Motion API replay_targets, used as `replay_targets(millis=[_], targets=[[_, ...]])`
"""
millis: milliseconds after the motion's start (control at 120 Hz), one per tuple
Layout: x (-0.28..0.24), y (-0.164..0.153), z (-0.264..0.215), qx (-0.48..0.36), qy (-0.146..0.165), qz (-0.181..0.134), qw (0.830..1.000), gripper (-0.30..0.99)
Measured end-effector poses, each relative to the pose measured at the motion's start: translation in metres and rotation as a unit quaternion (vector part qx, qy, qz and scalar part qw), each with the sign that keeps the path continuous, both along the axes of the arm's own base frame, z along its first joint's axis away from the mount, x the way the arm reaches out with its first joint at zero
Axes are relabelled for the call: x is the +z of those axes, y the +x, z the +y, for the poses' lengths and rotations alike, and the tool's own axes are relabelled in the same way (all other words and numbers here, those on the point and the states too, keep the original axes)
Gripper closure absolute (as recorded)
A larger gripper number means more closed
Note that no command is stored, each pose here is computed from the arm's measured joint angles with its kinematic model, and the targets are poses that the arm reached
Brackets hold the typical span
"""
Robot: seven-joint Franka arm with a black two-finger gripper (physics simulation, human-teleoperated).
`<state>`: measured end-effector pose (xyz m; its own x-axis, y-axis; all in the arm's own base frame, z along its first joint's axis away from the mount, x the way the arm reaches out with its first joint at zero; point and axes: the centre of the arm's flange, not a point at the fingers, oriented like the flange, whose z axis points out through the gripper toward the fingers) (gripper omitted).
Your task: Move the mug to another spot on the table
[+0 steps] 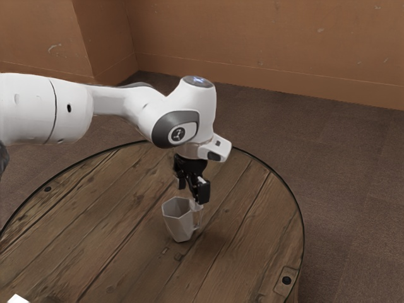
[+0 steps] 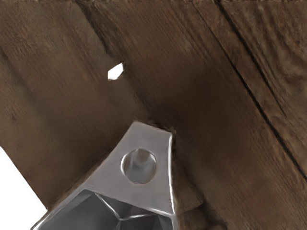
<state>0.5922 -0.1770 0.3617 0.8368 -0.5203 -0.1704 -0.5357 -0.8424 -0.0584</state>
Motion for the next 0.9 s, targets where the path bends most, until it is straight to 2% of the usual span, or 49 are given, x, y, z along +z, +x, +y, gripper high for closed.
replay_targets(millis=[517,900], targets=[[-0.047,0.014,-0.001,-0.059,-0.017,-0.001,0.998,0.00],[-0.067,0.017,0.007,-0.081,-0.019,0.012,0.996,0.00]])
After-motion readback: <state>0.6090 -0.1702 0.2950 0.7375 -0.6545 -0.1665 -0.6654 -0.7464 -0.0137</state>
